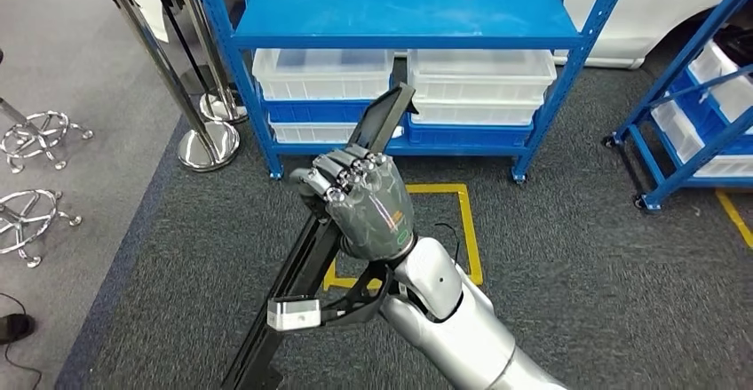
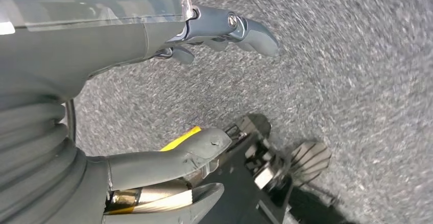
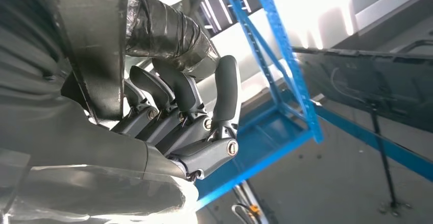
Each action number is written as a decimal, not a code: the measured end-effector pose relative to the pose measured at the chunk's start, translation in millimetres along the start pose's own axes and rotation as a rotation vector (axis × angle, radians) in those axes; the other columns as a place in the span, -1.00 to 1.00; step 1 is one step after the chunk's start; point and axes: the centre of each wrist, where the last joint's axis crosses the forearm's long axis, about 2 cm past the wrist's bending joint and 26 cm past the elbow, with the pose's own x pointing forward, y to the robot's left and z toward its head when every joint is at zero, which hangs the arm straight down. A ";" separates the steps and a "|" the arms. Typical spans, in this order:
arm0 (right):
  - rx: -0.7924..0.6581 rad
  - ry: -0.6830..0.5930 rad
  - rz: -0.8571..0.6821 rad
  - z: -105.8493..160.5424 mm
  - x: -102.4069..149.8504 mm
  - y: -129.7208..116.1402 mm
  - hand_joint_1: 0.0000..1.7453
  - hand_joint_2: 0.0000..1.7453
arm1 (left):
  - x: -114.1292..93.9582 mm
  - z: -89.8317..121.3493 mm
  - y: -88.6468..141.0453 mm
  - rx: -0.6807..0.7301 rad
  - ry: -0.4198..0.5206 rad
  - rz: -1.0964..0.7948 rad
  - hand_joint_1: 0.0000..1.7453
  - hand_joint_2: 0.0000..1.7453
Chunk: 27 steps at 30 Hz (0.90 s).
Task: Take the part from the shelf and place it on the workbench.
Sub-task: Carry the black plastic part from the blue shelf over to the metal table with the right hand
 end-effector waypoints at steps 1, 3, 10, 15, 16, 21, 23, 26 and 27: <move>0.000 0.000 0.000 0.0 0.0 0.0 1.00 1.00 | 0.3 -0.1 -0.2 0.000 0.000 0.000 -1.00 1.00; 0.002 0.001 0.001 0.7 -0.3 0.0 1.00 1.00 | -0.2 0.1 -0.8 -0.001 0.000 0.001 -1.00 1.00; 0.000 -0.002 0.003 0.0 -0.5 -0.4 1.00 1.00 | -0.9 0.5 -2.5 -0.005 0.002 0.002 -1.00 1.00; 0.000 -0.002 0.003 -0.3 -0.4 -0.6 1.00 1.00 | -2.2 1.0 -3.4 -0.008 0.005 0.003 -1.00 1.00; 0.000 -0.002 0.003 -0.3 -0.3 -0.6 1.00 1.00 | -2.4 1.1 -3.5 -0.009 0.006 0.003 -1.00 1.00; 0.004 -0.001 0.002 0.0 -0.4 -0.5 1.00 1.00 | -2.1 1.0 -5.1 -0.014 0.006 0.005 -1.00 1.00; 0.004 -0.002 0.001 -0.4 -0.2 -0.5 1.00 1.00 | -0.8 0.6 -4.7 -0.015 0.003 0.005 -1.00 1.00; 0.002 -0.003 0.001 -1.7 0.3 -0.5 1.00 1.00 | 0.9 -0.1 -3.9 -0.014 -0.001 0.007 -1.00 1.00; 0.002 -0.002 0.000 -1.8 0.4 -0.5 1.00 1.00 | 0.7 0.0 -4.2 -0.014 0.000 0.008 -1.00 1.00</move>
